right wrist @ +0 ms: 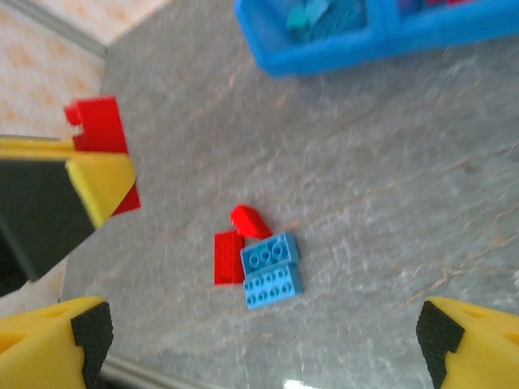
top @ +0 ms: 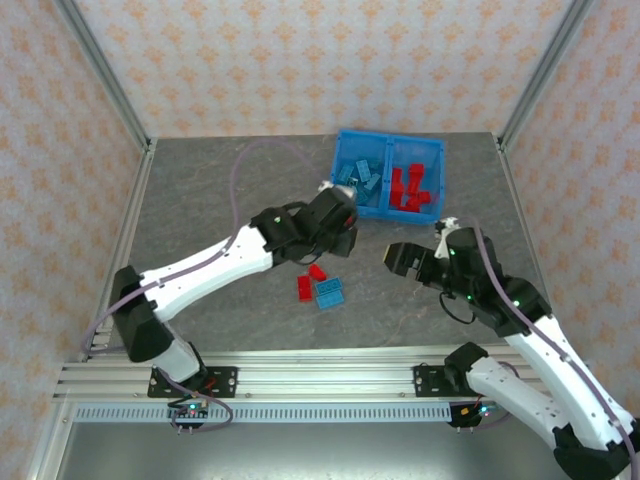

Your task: Sort the legos into containers by color

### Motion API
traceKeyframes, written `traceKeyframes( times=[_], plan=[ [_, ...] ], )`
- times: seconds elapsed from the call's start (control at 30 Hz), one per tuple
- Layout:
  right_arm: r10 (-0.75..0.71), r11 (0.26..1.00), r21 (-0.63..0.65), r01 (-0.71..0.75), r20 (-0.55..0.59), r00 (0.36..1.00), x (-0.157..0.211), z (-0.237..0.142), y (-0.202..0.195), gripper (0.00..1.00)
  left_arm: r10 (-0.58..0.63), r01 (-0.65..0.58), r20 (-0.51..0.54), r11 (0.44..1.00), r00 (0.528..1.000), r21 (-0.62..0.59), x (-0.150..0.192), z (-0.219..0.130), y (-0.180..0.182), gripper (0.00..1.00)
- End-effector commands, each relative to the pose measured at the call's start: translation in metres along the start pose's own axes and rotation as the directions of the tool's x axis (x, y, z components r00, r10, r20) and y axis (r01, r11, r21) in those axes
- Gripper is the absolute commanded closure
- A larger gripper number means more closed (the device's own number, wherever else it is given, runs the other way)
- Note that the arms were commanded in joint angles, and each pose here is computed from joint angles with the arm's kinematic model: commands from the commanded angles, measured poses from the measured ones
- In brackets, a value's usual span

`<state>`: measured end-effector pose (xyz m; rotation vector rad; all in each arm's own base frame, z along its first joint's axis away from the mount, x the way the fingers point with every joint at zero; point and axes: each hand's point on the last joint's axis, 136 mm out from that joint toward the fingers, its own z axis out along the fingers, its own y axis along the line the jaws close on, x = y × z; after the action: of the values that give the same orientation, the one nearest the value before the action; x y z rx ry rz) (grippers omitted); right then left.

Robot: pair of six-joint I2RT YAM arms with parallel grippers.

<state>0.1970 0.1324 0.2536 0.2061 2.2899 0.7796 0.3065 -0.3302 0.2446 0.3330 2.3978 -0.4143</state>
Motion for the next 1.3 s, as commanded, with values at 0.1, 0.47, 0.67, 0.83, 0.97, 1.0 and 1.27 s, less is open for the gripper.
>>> traceKeyframes(
  times=[0.1,0.47,0.67,0.83,0.97,1.0,1.27],
  plan=[
    [0.04,0.991,0.116,-0.067,0.215,0.976,-0.022,-0.041,-0.032,0.02,0.18,-0.177,0.125,0.984,0.976,-0.035,-0.064,0.078,-0.044,0.73],
    [0.036,0.989,0.132,-0.069,0.232,0.972,-0.015,-0.044,-0.043,0.01,0.181,-0.143,0.33,0.98,0.927,-0.135,-0.13,0.202,-0.065,0.72],
    [-0.002,0.988,0.148,-0.035,0.245,0.969,-0.02,-0.039,-0.044,0.01,0.148,-0.106,0.411,0.987,0.9,-0.125,-0.145,0.215,-0.063,0.65],
    [-0.019,0.988,0.156,-0.018,0.233,0.972,-0.021,-0.03,-0.043,0.01,0.14,-0.092,0.415,0.987,0.899,-0.132,-0.151,0.205,-0.061,0.45],
    [-0.029,0.988,0.157,-0.008,0.23,0.973,-0.025,-0.025,-0.039,0.01,0.106,-0.062,0.413,0.991,0.904,-0.118,-0.159,0.18,-0.061,0.4],
    [-0.03,0.987,0.158,-0.007,0.229,0.973,-0.026,-0.025,-0.038,0.01,0.097,-0.052,0.413,0.991,0.906,-0.12,-0.161,0.173,-0.06,0.4],
    [-0.02,0.988,0.156,-0.015,0.222,0.975,-0.026,-0.029,-0.036,0.01,0.099,-0.051,0.388,0.99,0.916,-0.134,-0.167,0.069,-0.049,0.41]
  ],
)
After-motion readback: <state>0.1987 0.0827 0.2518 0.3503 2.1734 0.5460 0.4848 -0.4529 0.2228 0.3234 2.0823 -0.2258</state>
